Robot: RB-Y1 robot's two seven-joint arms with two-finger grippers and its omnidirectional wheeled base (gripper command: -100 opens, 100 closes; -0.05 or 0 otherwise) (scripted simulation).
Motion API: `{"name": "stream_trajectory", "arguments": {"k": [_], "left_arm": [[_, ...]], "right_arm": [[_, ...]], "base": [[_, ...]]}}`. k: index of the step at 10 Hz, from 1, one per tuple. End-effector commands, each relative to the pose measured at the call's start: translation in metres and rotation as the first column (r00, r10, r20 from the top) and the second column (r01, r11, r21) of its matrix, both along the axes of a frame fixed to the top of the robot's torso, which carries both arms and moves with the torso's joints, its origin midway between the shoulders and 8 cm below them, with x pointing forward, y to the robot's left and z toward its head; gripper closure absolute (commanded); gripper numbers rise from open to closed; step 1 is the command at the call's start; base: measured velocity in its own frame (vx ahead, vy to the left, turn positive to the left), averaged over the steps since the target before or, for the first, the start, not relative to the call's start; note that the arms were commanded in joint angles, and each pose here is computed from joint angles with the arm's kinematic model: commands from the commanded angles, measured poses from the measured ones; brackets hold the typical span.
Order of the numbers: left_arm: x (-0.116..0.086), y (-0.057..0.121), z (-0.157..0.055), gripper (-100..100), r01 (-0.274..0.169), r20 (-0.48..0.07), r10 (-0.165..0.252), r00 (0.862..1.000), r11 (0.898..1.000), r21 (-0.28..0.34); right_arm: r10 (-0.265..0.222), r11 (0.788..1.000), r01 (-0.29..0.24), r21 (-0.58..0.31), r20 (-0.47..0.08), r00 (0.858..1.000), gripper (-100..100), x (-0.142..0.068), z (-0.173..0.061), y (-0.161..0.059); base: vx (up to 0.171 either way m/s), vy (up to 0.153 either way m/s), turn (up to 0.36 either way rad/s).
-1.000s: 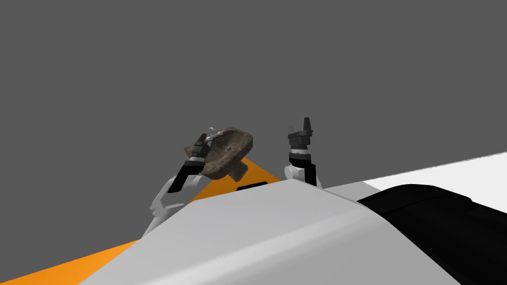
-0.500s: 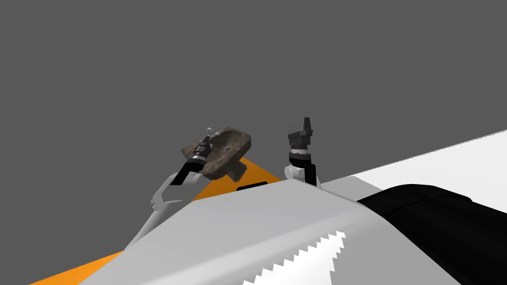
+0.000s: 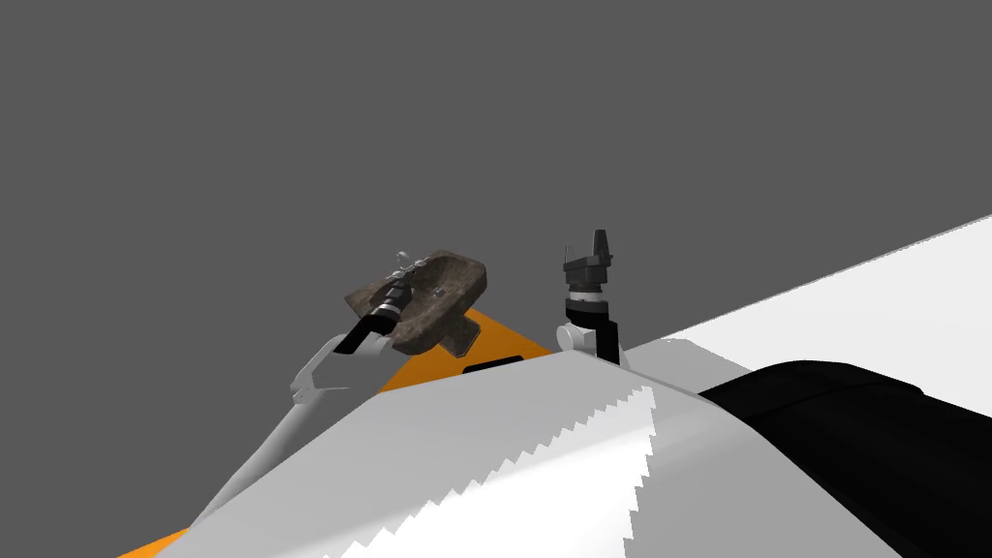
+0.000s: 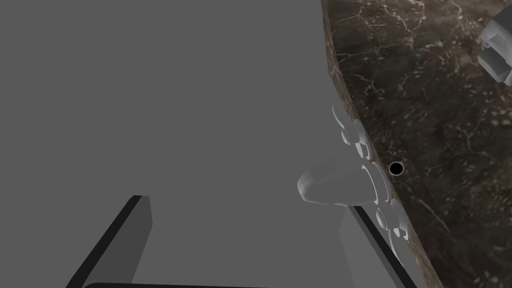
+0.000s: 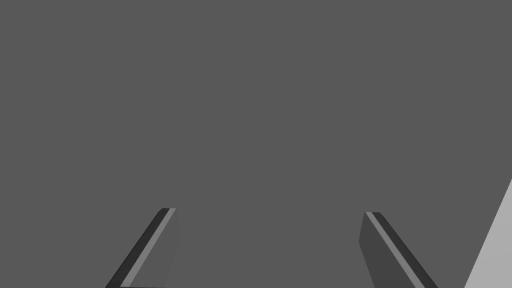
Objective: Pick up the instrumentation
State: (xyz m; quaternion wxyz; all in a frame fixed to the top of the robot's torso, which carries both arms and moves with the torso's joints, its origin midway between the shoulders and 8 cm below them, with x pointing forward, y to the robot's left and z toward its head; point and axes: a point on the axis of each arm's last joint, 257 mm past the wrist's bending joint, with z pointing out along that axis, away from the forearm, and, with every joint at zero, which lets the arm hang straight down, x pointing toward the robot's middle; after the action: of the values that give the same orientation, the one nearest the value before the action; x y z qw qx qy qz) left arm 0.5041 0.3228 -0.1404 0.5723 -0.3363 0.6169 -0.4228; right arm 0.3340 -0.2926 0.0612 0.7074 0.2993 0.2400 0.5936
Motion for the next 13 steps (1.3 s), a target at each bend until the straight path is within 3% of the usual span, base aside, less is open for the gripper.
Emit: {"name": "stream_trajectory", "arguments": {"k": [1, 2, 5, 6, 7, 8, 9, 10, 11, 13], "left_arm": [[0.004, 0.007, -0.015, -100, -0.018, -0.048, 0.019, 0.999, 1.0, 0.017], [0.01, 0.02, -0.029, -100, -0.035, -0.098, 0.039, 0.994, 0.998, 0.049], [0.013, 0.039, -0.051, -100, -0.064, -0.175, 0.079, 0.981, 0.994, 0.088], [0.015, 0.055, -0.067, -100, -0.085, -0.231, 0.112, 0.967, 0.988, 0.126], [0.014, 0.056, -0.068, -100, -0.087, -0.234, 0.115, 0.965, 0.988, 0.127], [0.016, 0.073, -0.08, -100, -0.102, -0.276, 0.145, 0.95, 0.981, 0.164], [0.015, 0.075, -0.084, -100, -0.108, -0.29, 0.154, 0.945, 0.98, 0.167], [0.015, 0.092, -0.095, -100, -0.122, -0.328, 0.186, 0.926, 0.971, 0.204], [0.013, 0.094, -0.099, -100, -0.128, -0.342, 0.194, 0.919, 0.97, 0.208], [0.01, 0.125, -0.118, -100, -0.149, -0.412, 0.259, 0.873, 0.948, 0.28]], "right_arm": [[0.0, 1.0, 0.0, 0.0, 0.0, 1.0, 0, 0.0, 0.0, 0.0], [0.0, 1.0, 0.0, 0.0, 0.0, 1.0, 0, 0.0, 0.0, 0.0], [0.0, 1.0, 0.0, 0.0, 0.0, 1.0, 0, 0.0, 0.0, 0.0], [0.0, 1.0, 0.0, 0.0, 0.0, 1.0, 0, 0.0, 0.0, 0.0], [0.0, 1.0, 0.0, 0.0, 0.0, 1.0, 0, 0.0, 0.0, 0.0], [0.0, 1.0, 0.0, 0.0, 0.0, 1.0, 0, 0.0, 0.0, 0.0], [0.0, 1.0, 0.0, 0.0, 0.0, 1.0, 0, 0.0, 0.0, 0.0], [0.0, 1.0, 0.0, 0.0, 0.0, 1.0, 0, 0.0, 0.0, 0.0], [0.0, 1.0, 0.0, 0.0, 0.0, 1.0, 0, 0.0, 0.0, 0.0], [0.0, 1.0, 0.0, 0.0, 0.0, 1.0, 0, 0.0, 0.0, 0.0]], "base": [[-0.001, -0.016, -0.065], [0.0, -0.027, -0.112], [0.008, -0.025, -0.079], [0.017, -0.041, -0.11], [0.015, -0.03, -0.052], [0.024, -0.035, -0.119], [0.021, -0.027, -0.051], [0.027, -0.037, -0.094], [0.026, -0.034, -0.05], [0.052, -0.051, -0.134]]}}
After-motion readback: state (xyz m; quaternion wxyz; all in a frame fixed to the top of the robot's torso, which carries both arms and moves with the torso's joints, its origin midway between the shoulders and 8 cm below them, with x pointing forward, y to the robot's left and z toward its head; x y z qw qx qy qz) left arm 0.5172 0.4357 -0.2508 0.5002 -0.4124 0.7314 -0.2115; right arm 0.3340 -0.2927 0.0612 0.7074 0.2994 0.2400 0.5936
